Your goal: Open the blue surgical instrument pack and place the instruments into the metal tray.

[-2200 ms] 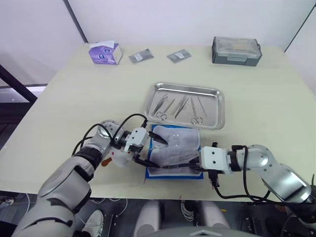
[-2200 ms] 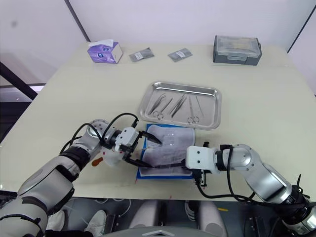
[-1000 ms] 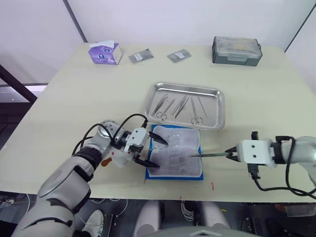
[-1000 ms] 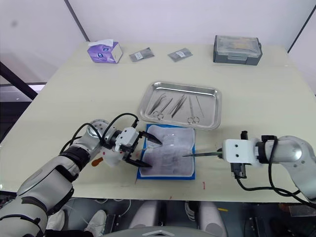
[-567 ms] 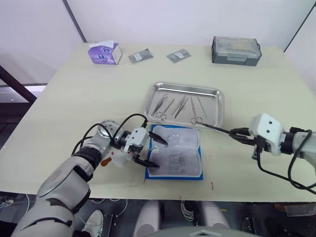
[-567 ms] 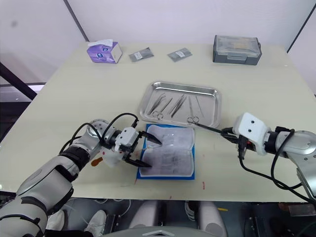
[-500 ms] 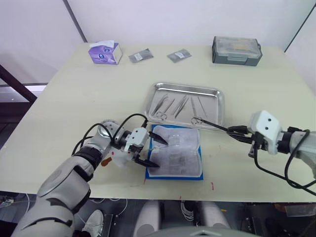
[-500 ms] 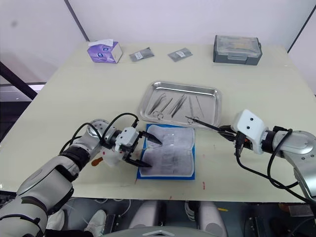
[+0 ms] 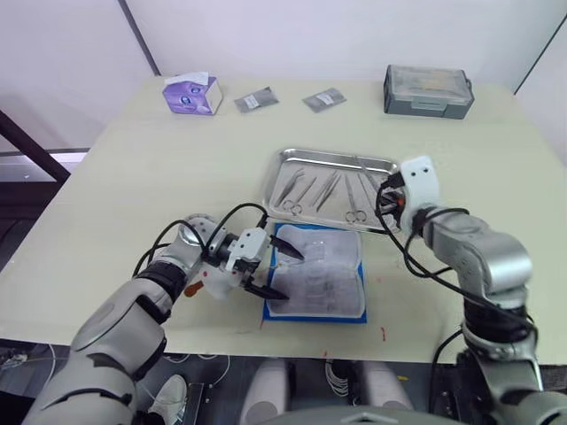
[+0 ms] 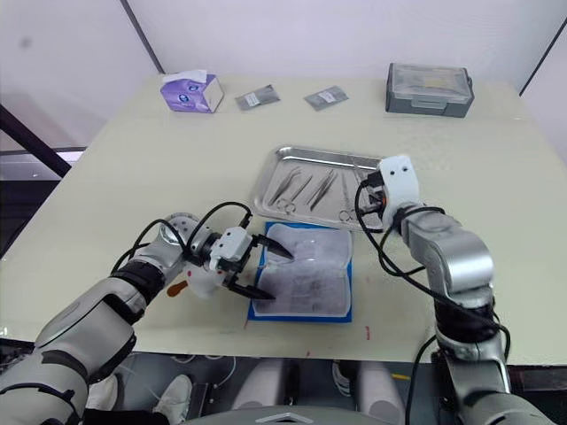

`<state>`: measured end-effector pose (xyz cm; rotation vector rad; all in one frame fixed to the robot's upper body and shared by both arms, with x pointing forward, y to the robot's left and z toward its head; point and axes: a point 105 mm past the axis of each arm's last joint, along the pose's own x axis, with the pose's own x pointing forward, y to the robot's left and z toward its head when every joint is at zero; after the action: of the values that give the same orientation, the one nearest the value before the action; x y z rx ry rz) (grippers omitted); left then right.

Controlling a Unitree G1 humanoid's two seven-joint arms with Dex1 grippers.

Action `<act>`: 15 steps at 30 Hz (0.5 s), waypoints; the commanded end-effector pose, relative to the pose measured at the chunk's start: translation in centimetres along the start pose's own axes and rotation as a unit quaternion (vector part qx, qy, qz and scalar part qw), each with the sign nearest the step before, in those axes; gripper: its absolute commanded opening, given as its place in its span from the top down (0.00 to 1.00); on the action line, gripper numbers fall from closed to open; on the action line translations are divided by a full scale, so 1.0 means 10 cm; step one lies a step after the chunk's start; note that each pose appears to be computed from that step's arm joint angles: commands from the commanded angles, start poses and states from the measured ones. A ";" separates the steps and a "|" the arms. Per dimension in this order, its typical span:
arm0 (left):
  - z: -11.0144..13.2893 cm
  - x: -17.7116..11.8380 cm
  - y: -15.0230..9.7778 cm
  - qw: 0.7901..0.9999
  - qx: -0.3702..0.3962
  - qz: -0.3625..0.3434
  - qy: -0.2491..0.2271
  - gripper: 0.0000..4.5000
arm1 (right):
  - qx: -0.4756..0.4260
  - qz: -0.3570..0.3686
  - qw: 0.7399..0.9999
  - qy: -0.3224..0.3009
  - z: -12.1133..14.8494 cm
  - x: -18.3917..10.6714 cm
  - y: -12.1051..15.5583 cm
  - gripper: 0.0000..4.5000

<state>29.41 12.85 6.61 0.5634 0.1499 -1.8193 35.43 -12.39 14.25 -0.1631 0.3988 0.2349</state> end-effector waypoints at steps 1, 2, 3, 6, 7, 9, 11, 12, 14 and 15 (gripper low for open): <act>-0.22 0.11 -0.23 0.997 -0.049 -0.054 0.023 0.00 | -0.012 -0.039 0.999 0.013 -0.01 0.08 -0.06 0.99; -0.22 0.12 -0.23 0.997 -0.051 -0.054 0.021 0.00 | -0.013 -0.043 0.999 0.017 -0.04 0.11 -0.06 0.99; -0.22 0.13 -0.22 0.997 -0.051 -0.054 0.020 0.00 | -0.013 -0.045 0.999 0.020 -0.05 0.13 -0.07 0.99; -0.21 0.15 -0.22 0.997 -0.049 -0.056 0.020 0.00 | -0.001 -0.050 0.998 0.031 -0.09 0.19 -0.08 0.99; -0.21 0.15 -0.21 0.997 -0.049 -0.056 0.020 0.00 | 0.002 -0.052 0.998 0.031 -0.09 0.19 -0.08 0.99; -0.20 0.15 -0.21 0.997 -0.048 -0.055 0.019 0.00 | 0.014 -0.045 0.999 0.026 -0.09 0.20 -0.05 0.99; -0.20 0.15 -0.20 0.997 -0.048 -0.053 0.017 0.00 | 0.033 -0.037 0.998 0.027 -0.10 0.21 -0.01 0.99; -0.20 0.15 -0.20 0.997 -0.049 -0.053 0.017 0.00 | 0.038 -0.036 0.998 0.027 -0.11 0.21 0.00 0.99; -0.20 0.15 -0.20 0.997 -0.049 -0.052 0.016 0.00 | 0.046 -0.036 0.998 0.027 -0.11 0.22 0.01 0.99; -0.20 0.15 -0.20 0.997 -0.049 -0.052 0.016 0.00 | 0.044 -0.037 0.998 0.026 -0.11 0.22 0.01 0.99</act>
<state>29.54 12.54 6.55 0.5513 0.1490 -1.8185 36.63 -12.01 10.98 -0.0982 0.5125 0.1491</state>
